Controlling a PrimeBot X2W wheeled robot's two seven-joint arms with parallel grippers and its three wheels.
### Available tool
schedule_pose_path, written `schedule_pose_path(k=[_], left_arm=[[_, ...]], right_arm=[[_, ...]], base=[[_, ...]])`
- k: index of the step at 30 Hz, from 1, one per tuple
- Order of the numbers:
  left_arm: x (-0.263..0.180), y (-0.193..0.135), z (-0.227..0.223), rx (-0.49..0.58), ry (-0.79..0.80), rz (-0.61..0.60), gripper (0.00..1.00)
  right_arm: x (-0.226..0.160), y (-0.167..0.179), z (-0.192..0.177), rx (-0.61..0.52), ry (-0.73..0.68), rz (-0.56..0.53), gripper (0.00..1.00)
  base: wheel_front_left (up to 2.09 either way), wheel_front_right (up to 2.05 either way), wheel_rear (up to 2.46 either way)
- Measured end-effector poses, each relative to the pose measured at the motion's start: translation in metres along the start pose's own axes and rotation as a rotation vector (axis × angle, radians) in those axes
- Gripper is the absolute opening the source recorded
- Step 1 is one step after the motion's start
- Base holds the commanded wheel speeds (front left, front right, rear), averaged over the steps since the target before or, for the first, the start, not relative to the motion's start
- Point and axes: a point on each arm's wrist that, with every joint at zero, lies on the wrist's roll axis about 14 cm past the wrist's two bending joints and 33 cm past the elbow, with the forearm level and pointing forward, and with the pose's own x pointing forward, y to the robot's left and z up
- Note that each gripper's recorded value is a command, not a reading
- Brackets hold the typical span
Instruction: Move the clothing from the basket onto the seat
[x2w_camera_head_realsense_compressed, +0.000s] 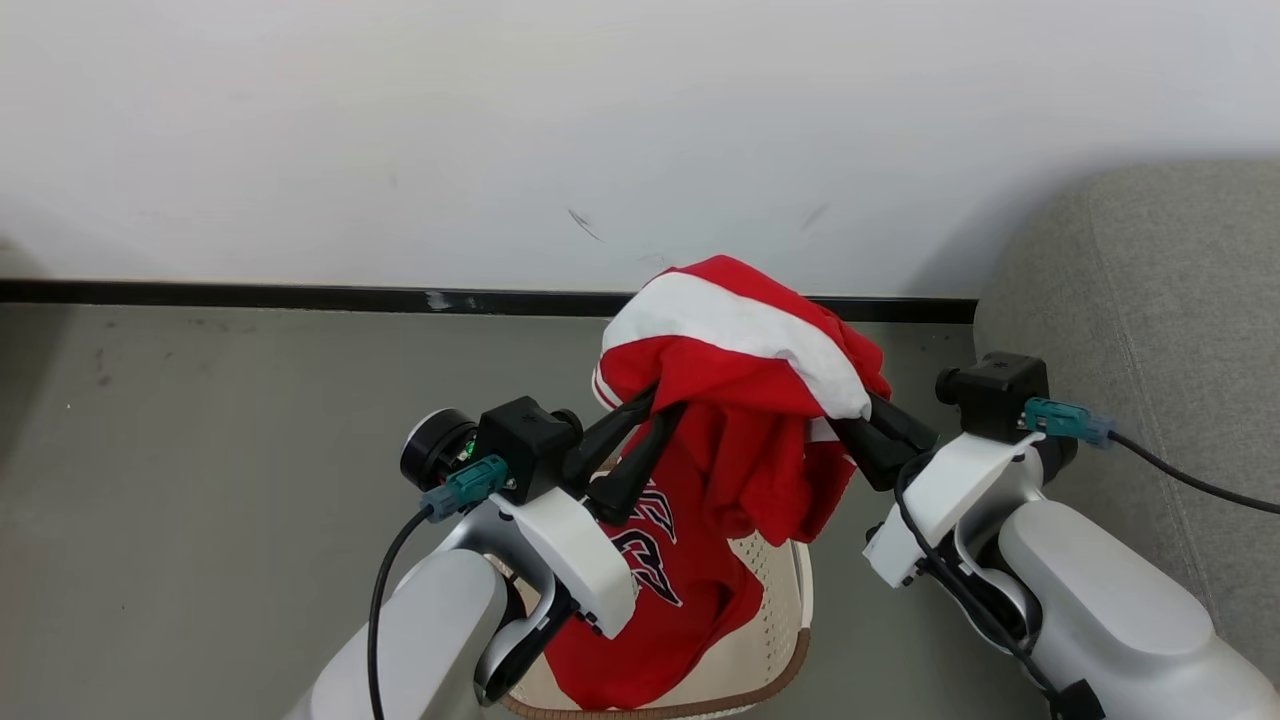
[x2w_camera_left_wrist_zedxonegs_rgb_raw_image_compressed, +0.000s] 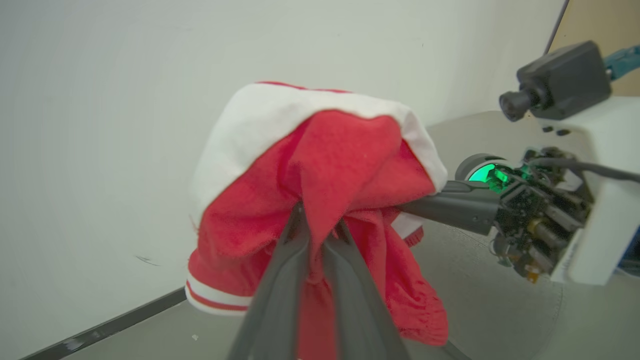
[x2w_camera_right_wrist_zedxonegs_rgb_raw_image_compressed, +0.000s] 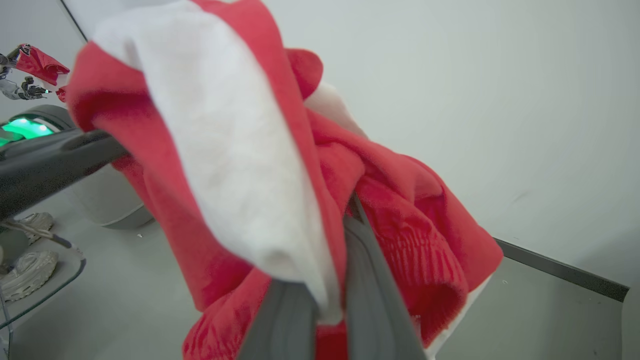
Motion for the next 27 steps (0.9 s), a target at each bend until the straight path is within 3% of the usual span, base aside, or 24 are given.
schedule_pose_path(k=[2, 3, 4, 5, 15, 27], left_arm=[[0.000, 0.000, -0.002, -0.003, 0.004, 0.000, 0.33], [0.000, 0.001, -0.002, -0.003, 0.006, 0.003, 0.50], [0.000, 0.001, -0.003, -0.003, 0.008, 0.004, 0.82], [0.000, 0.002, -0.004, -0.003, 0.010, 0.005, 1.00], [0.003, 0.000, -0.006, -0.007, 0.010, -0.004, 1.00], [0.006, -0.013, -0.012, -0.010, 0.017, -0.045, 1.00]], right_arm=[[-0.001, -0.003, 0.002, -0.003, -0.005, -0.009, 0.00], [-0.002, -0.005, 0.003, -0.005, -0.008, -0.014, 0.00], [-0.002, -0.007, 0.005, -0.005, -0.013, -0.020, 0.00], [-0.002, -0.009, 0.007, -0.005, -0.017, -0.024, 0.00], [-0.008, -0.026, 0.024, -0.039, -0.061, -0.068, 0.00], [-0.037, -0.077, 0.046, -0.080, -0.110, -0.220, 0.00]], base=[[0.00, 0.00, 0.00], [0.00, 0.00, 0.00], [0.00, 0.00, 0.00], [0.00, 0.00, 0.00], [0.00, 0.00, 0.00], [0.00, 0.00, 0.00]])
